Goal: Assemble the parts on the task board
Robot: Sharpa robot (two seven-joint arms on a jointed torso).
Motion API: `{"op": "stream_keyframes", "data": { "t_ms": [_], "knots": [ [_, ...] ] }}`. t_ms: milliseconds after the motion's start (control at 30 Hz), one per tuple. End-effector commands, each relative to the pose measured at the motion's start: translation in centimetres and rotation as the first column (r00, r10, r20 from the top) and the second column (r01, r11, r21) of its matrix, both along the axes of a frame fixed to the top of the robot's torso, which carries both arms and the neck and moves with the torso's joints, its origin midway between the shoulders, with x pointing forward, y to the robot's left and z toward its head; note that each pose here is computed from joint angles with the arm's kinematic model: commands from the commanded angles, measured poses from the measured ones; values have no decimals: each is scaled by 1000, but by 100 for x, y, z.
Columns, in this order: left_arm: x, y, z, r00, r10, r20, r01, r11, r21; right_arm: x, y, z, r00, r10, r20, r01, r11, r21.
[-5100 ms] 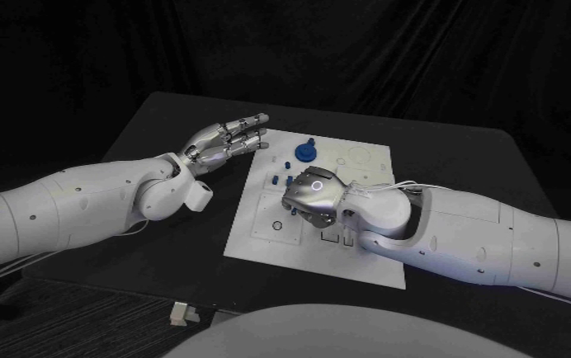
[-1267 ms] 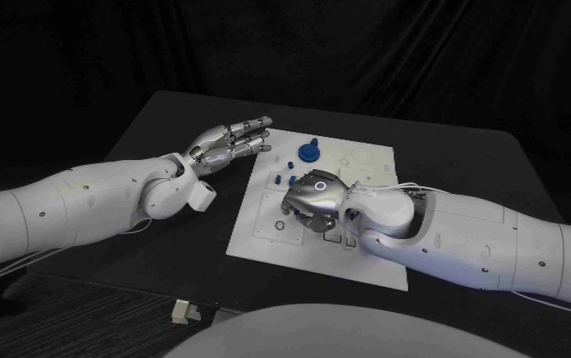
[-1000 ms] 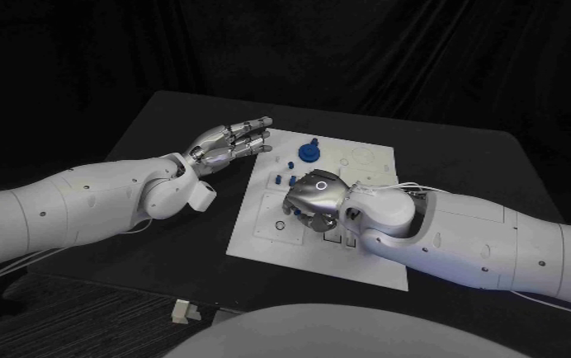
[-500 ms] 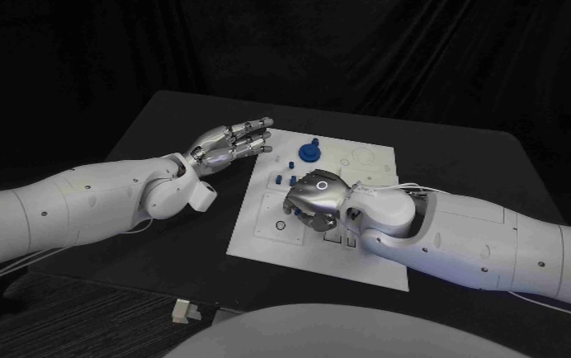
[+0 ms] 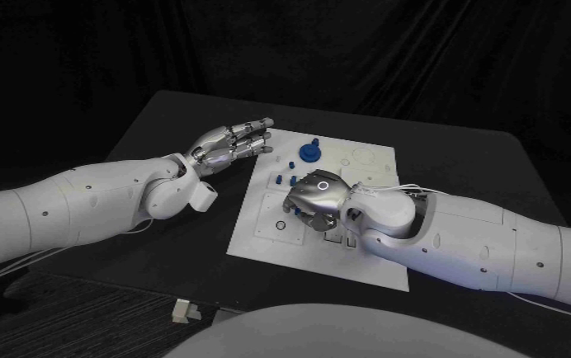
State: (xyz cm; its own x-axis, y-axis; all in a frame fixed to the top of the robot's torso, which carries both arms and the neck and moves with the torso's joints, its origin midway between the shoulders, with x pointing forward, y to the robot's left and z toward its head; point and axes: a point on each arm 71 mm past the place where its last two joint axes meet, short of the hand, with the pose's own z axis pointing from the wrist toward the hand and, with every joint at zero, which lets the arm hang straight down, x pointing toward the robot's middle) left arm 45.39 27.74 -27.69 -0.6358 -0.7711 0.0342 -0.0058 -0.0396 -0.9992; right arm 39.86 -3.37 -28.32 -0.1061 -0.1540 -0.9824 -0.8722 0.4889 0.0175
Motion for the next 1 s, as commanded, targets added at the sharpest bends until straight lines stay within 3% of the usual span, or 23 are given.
{"op": "stream_keyframes", "data": {
  "t_ms": [33, 700, 900, 1000],
  "knots": [
    [-5, -18, 2, 1000, -9, 0, 9, 1000, -18, -12, -19, -52, 1000, -13, -13, 12, 1000, -26],
    [-3, -8, -6, 1000, -6, -2, 6, 1000, -14, -16, -90, -3, 1000, -12, 15, 12, 999, 37],
    [-2, -7, -8, 1000, -5, -2, 5, 1000, -13, -7, -192, 135, 998, -14, 68, 5, 991, 132],
    [-2, -4, -9, 1000, -5, -2, 5, 1000, -13, 44, -281, 257, 997, -45, 69, 32, 983, 183]
  ]
}}
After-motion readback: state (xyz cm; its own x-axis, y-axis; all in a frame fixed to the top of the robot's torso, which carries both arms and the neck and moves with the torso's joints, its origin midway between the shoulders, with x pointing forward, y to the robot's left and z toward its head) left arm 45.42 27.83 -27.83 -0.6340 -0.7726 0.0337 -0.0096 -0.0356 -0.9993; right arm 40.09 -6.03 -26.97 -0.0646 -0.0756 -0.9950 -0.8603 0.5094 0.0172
